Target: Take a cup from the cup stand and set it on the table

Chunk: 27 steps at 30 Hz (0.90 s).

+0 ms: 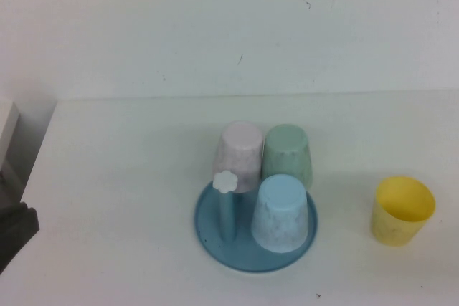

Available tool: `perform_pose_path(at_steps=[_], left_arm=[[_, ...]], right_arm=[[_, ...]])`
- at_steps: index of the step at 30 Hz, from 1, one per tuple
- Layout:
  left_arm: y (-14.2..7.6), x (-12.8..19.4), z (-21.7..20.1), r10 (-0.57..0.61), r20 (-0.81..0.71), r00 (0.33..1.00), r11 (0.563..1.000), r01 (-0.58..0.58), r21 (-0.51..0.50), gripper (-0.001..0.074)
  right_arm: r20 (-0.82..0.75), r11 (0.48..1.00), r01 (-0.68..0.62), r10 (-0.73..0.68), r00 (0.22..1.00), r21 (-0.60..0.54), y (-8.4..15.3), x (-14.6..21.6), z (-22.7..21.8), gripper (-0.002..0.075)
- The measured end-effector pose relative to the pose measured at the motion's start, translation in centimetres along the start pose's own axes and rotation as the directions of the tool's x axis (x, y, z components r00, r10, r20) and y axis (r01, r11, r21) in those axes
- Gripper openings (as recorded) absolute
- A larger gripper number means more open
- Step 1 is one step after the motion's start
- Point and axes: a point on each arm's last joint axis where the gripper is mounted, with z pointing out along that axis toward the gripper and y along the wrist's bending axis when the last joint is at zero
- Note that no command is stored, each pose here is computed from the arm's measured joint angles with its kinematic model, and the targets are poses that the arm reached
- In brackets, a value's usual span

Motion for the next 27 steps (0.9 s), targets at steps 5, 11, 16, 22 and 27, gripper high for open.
perform_pose_path(at_steps=[5, 11, 16, 22, 27], left_arm=[[0.0, 0.0, 0.0, 0.000, -0.002, 1.000, 1.000, 0.000, -0.001, -0.0001], [0.6, 0.0, -0.6, -0.075, 0.027, 0.997, 0.993, 0.077, -0.090, -0.0001], [1.8, 0.4, -3.3, -0.148, 0.232, 0.961, 0.925, 0.218, -0.311, -0.0001], [0.6, 2.5, -5.8, -0.158, 0.559, 0.814, 0.894, 0.358, -0.269, -0.0001], [1.6, 5.6, -3.8, -0.149, 0.552, 0.821, 0.854, 0.388, -0.347, -0.0001]], right_arm=[[-0.044, 0.999, -0.003, 0.001, 0.999, -0.043, 0.4, 0.4, 0.0, 0.0004], [-0.076, 0.997, -0.005, -0.001, 0.997, -0.074, 0.7, 0.7, 0.0, 0.0003], [-0.090, 0.996, -0.008, 0.000, 0.996, -0.089, 0.8, 0.9, 0.0, 0.0003], [-0.094, 0.995, -0.010, 0.001, 0.996, -0.094, 0.9, 0.9, -0.1, 0.0002], [-0.094, 0.995, -0.018, 0.008, 0.996, -0.100, 0.9, 0.9, -0.1, 0.0001]])
